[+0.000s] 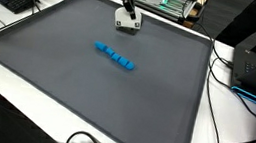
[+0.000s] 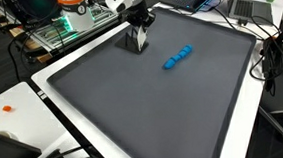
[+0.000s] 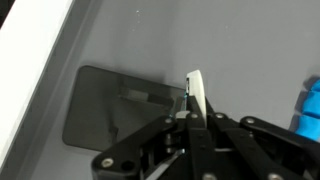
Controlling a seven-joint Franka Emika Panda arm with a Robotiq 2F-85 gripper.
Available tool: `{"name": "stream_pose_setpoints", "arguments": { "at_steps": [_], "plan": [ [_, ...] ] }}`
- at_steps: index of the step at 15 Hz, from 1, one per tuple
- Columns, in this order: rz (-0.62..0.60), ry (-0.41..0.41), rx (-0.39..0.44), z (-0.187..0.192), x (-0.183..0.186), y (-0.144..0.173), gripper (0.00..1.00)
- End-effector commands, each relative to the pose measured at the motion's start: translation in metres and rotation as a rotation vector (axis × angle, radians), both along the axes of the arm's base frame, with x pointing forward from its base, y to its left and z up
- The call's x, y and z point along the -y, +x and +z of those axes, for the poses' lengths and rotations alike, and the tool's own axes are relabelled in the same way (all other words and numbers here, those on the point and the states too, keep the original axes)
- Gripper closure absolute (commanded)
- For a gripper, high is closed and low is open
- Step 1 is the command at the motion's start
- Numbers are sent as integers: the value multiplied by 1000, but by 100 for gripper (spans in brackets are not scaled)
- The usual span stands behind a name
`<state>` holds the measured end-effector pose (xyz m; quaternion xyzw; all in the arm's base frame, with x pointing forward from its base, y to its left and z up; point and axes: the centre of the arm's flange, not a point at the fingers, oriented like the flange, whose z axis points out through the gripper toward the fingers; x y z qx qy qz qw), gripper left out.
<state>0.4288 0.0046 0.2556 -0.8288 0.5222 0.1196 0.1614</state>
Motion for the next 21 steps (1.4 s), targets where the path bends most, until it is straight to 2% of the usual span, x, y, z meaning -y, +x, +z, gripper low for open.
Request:
{"name": "stream_pose_setpoints", "arguments": {
  "at_steps": [1,21],
  "plan": [
    [-48,-5,2,-11,4,-4,99],
    [-142,0,-33,-30,7,-7,99]
  ]
}}
